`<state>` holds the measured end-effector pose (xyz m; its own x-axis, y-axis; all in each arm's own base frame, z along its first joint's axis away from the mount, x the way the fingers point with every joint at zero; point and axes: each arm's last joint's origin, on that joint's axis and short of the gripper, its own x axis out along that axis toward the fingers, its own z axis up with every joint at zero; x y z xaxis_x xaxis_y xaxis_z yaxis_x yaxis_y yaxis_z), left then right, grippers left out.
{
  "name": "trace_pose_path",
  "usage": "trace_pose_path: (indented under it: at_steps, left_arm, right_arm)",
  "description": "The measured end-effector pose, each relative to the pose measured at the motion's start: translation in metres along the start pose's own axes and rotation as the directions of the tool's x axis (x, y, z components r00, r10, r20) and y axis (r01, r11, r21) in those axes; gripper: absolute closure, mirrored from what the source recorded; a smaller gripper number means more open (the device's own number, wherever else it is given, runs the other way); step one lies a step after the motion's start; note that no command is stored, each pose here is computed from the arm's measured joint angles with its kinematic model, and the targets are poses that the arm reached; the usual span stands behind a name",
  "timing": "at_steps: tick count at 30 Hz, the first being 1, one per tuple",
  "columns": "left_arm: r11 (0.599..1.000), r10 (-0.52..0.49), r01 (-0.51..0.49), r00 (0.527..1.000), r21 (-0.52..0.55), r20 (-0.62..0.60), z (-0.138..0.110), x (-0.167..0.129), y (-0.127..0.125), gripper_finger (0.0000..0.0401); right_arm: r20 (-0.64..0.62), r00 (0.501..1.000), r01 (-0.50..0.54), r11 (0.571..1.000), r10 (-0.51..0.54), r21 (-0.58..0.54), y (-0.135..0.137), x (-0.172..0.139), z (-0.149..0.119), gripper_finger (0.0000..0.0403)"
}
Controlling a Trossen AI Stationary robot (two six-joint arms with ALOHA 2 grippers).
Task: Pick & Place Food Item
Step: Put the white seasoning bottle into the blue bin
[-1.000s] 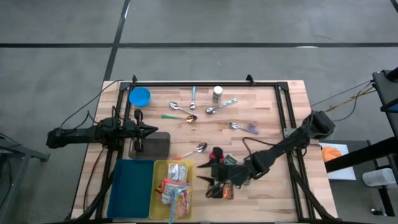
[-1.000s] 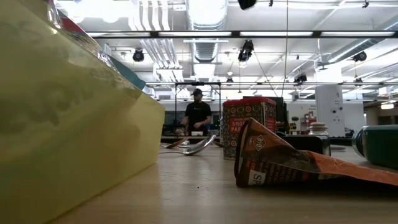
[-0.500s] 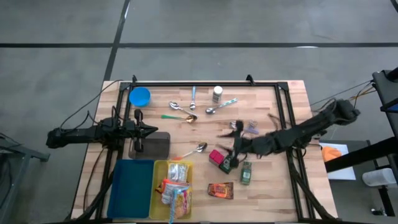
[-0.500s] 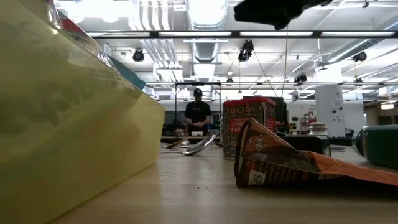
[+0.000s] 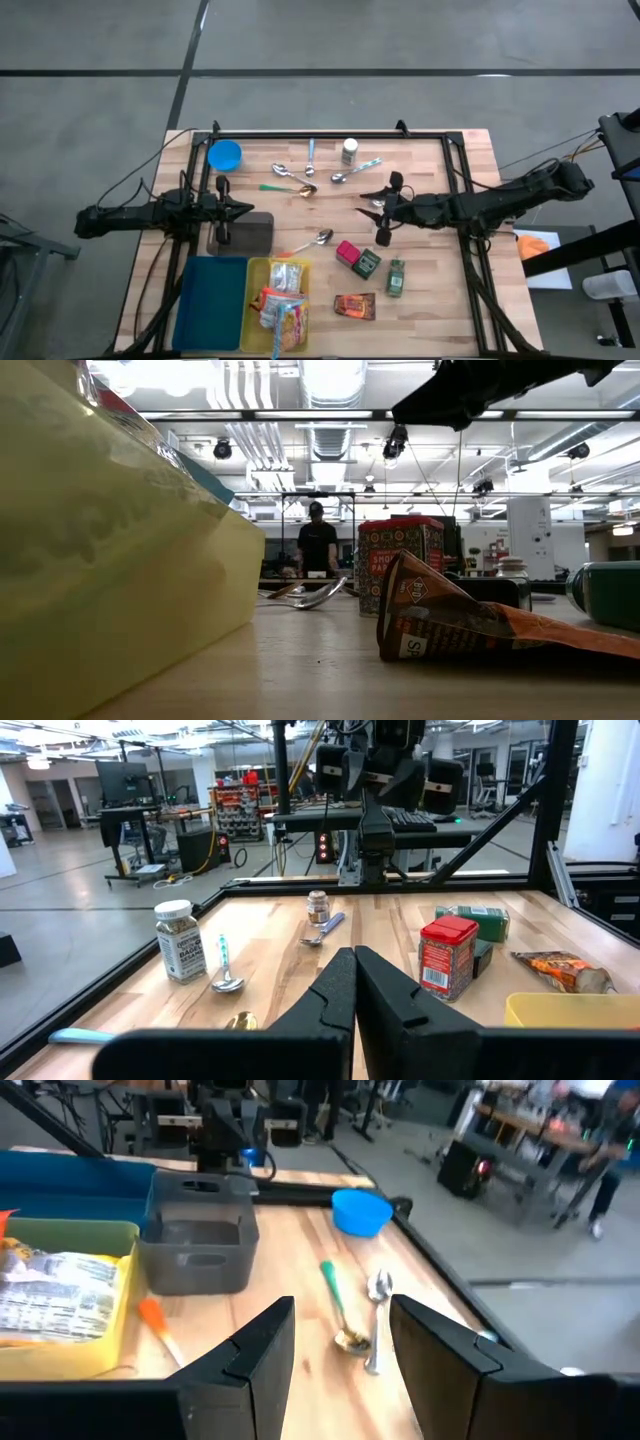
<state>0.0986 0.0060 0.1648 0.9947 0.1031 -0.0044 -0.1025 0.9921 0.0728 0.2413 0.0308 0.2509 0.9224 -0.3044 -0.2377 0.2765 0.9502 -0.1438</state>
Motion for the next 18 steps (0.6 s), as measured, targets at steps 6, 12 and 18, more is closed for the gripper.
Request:
trace_pose_path:
  at_steps: [6,12,18]
  left_arm:
    - [1.000,0.000,0.000,1.000,0.000,0.000,0.000,0.000,0.000,0.0391]
    - [1.000,0.000,0.000,1.000,0.000,0.000,0.000,0.000,0.000,0.0391]
    - [1.000,0.000,0.000,1.000,0.000,0.000,0.000,0.000,0.000,0.0391]
  right_arm:
    - [-0.059,0.998,0.004,1.000,-0.003,0.018,0.000,0.000,-0.006,0.0238]
    - [-0.096,0.995,0.012,0.999,-0.015,-0.031,0.001,0.004,0.001,0.0238]
    - [-0.199,0.979,0.028,0.998,-0.041,-0.064,0.001,0.017,0.010,0.0238]
